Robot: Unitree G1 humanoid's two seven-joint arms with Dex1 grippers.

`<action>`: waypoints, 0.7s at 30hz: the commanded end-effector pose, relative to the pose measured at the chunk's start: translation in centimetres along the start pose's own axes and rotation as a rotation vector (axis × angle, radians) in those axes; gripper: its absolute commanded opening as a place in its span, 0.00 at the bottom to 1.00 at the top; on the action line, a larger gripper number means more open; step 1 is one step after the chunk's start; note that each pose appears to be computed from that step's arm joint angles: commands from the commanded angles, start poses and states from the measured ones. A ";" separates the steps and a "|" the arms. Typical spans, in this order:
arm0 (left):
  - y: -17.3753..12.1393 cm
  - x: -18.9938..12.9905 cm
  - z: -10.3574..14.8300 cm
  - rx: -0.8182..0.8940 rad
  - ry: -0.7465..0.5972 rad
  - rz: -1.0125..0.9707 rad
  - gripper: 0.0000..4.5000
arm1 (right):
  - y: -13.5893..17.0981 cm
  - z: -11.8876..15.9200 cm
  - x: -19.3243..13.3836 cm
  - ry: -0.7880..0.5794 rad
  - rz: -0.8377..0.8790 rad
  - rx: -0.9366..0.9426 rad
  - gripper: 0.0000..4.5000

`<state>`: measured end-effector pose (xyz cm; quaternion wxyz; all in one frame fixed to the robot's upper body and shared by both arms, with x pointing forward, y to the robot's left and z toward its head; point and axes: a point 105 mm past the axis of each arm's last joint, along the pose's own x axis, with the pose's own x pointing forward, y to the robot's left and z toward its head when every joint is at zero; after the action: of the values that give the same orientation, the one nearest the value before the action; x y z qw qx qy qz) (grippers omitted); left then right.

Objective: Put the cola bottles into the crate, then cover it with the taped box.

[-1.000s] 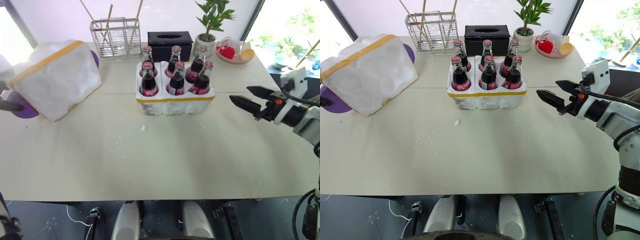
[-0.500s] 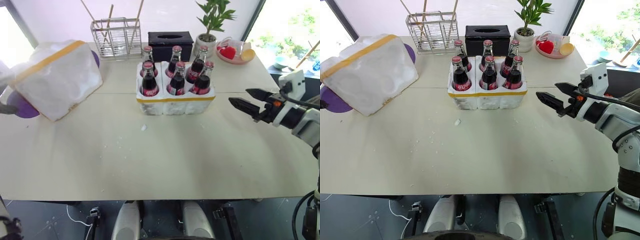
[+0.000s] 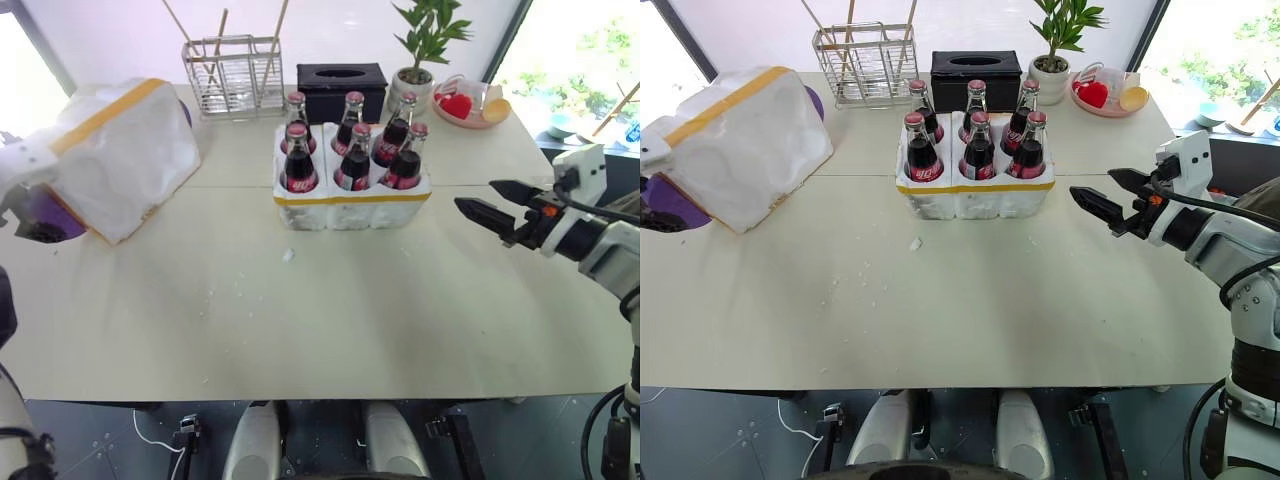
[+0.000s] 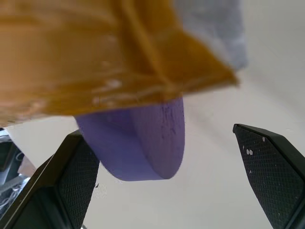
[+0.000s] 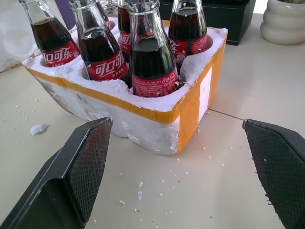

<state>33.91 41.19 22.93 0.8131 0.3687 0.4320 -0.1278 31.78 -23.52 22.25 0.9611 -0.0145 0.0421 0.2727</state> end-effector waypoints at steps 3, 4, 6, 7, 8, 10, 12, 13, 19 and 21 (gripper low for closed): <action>1.7 -1.1 1.3 -0.042 -0.083 0.126 1.00 | 0.7 0.9 -0.2 -0.039 0.013 -0.033 1.00; 1.7 -1.0 1.4 -0.045 -0.087 0.125 1.00 | 0.7 0.9 -0.2 -0.041 0.014 -0.033 1.00; 1.5 -0.8 1.6 -0.053 -0.098 0.114 1.00 | 0.8 1.0 -0.2 -0.043 0.017 -0.034 1.00; 1.4 -0.7 1.7 -0.056 -0.105 0.109 1.00 | 0.9 1.0 -0.2 -0.045 0.019 -0.035 1.00; 1.4 -0.7 1.7 -0.063 -0.111 0.106 0.88 | 0.9 1.1 -0.2 -0.046 0.021 -0.037 1.00; 1.3 -0.7 1.8 -0.069 -0.116 0.098 0.73 | 1.0 1.2 -0.2 -0.047 0.025 -0.043 1.00; 1.2 -0.6 1.7 -0.072 -0.111 0.089 0.49 | 1.1 1.4 -0.3 -0.049 0.029 -0.048 1.00; 1.1 -0.6 1.7 -0.075 -0.110 0.083 0.39 | 1.2 1.5 -0.3 -0.051 0.033 -0.049 1.00; 0.8 -0.4 1.0 -0.068 -0.075 0.063 0.04 | 1.7 1.7 -0.4 -0.047 0.066 -0.055 1.00; 1.0 -0.4 0.9 -0.051 -0.072 0.079 0.04 | 1.9 1.6 -0.4 -0.038 0.084 -0.033 1.00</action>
<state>35.23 40.43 23.47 0.8432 0.3498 0.3932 -0.1101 31.15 -22.41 22.52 0.9527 -0.0139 0.0380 0.3012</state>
